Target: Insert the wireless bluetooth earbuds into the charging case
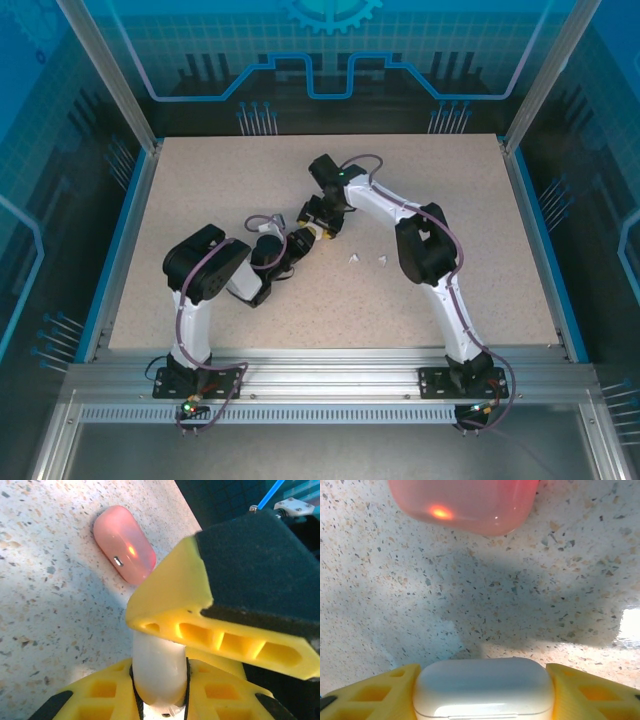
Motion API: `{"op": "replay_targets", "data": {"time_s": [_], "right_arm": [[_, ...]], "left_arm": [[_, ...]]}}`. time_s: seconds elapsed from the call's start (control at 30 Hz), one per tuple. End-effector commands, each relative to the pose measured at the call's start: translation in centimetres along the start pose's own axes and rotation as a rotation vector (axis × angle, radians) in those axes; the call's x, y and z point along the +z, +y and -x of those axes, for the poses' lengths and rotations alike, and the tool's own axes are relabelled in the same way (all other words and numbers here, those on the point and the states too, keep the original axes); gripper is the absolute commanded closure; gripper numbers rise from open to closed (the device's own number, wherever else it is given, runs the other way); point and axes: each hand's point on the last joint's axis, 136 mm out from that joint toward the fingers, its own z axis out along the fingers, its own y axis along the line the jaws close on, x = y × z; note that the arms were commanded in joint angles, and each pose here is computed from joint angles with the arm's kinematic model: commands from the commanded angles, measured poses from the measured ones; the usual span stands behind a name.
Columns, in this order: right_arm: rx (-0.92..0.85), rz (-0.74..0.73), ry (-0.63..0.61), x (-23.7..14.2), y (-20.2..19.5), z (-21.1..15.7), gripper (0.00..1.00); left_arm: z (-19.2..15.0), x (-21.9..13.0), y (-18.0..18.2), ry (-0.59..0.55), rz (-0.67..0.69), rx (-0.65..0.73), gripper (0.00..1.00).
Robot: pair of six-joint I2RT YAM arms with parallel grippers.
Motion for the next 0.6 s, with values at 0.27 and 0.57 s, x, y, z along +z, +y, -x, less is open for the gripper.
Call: {"op": "replay_targets", "data": {"time_s": [0.27,0.57], "right_arm": [[0.010,0.185,-0.225,-11.5,1.1,7.1,0.30],[-0.164,0.342,-0.297,-15.3,-5.0,5.8,0.30]], "left_arm": [[-1.0,-0.3,-2.3,0.118,-0.025,0.053,1.00],[1.2,-1.8,-8.8,0.287,-0.216,0.198,1.00]]}}
